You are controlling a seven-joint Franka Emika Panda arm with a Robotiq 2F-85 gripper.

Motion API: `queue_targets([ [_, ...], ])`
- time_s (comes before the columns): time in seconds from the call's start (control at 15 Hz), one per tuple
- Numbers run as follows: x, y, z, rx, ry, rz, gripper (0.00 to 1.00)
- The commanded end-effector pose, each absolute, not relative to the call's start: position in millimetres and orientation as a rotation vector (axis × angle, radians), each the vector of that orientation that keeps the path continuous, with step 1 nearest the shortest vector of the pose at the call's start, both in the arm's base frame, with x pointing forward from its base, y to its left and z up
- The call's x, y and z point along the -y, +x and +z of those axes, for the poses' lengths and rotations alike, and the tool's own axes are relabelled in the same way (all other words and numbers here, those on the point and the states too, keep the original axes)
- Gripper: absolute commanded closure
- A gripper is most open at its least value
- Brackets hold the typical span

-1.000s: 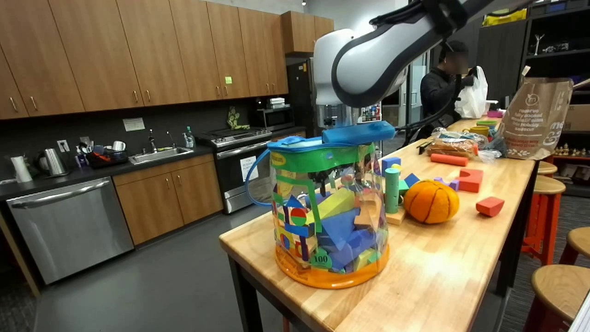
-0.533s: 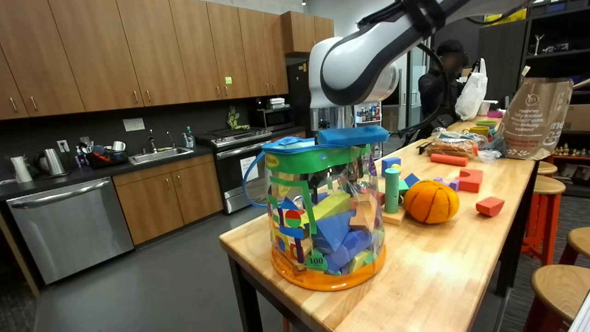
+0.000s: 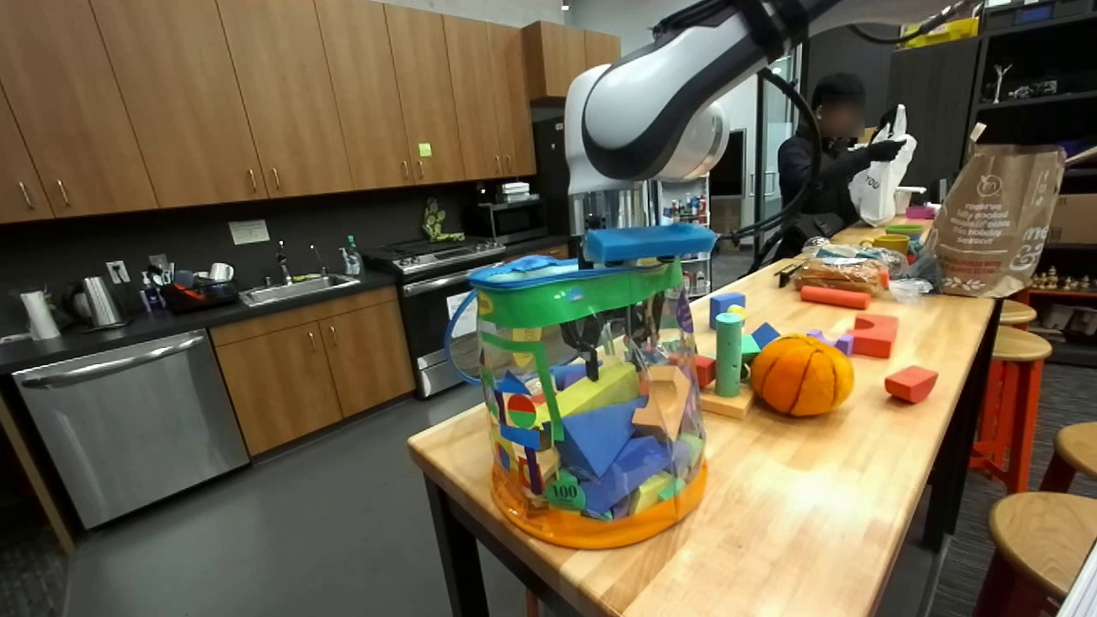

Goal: Remove one yellow block from the toy bag

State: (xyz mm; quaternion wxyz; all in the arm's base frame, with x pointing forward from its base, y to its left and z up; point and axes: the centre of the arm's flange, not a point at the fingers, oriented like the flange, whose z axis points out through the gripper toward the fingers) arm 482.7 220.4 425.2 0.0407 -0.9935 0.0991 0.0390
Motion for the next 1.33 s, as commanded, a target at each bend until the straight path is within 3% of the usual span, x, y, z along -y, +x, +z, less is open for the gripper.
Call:
queue_targets([
  [0.0, -221, 488, 428, -0.297, -3.043, 0.142, 0.70],
  [0.4, -212, 488, 443, -0.322, -3.066, 0.041, 0.93],
  [0.67, -206, 488, 462, -0.324, -3.092, -0.066, 1.00],
  [1.13, -197, 484, 499, -0.291, -3.128, -0.221, 1.00],
  [1.2, -197, 483, 502, -0.281, -3.125, -0.224, 0.74],
  [1.27, -201, 488, 491, -0.294, -3.113, -0.197, 0.99],
])
